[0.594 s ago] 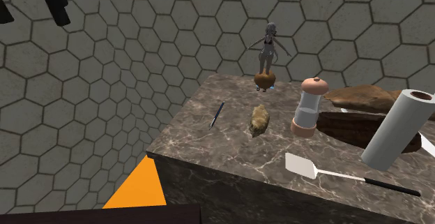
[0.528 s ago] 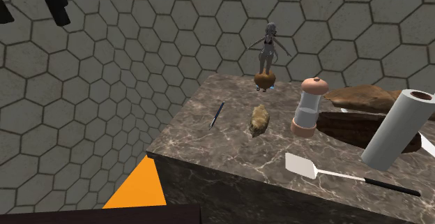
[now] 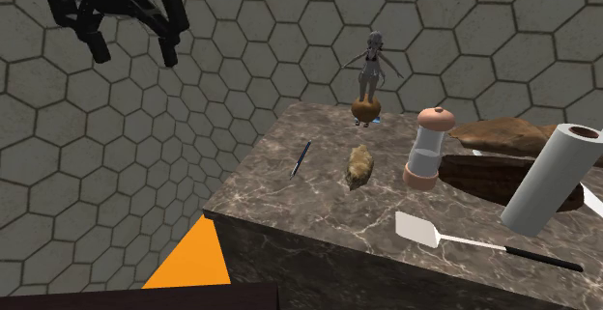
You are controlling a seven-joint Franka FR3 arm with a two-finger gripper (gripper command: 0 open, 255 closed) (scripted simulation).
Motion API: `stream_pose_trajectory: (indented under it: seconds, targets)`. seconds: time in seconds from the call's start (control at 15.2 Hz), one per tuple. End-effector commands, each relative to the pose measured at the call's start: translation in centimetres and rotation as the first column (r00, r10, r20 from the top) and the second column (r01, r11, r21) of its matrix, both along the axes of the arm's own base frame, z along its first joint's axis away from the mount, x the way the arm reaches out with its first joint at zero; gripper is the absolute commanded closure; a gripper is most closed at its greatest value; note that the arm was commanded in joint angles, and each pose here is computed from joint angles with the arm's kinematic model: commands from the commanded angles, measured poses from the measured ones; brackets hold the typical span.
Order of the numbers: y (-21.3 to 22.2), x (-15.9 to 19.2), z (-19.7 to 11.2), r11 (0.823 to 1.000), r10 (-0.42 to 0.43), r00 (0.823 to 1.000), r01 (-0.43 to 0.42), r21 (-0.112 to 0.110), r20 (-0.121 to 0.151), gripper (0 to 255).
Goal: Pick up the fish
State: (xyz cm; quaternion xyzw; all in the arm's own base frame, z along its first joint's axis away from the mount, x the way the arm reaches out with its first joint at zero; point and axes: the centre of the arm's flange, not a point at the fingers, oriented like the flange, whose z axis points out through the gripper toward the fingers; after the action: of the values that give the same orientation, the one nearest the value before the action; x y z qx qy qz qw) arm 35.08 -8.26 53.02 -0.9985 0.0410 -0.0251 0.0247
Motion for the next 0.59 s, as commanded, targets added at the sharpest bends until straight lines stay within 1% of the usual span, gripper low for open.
stream_pose_trajectory:
  seconds: [0.0,0.53]
  targets:
    - [-2.8,0.8,-1.0,1.0,0.0,1.0,0.0,0.004,-0.007,0]
    - [-11.8,4.3,-6.2,1.0,-0.004,0.999,0.005,0.025,-0.035,0]
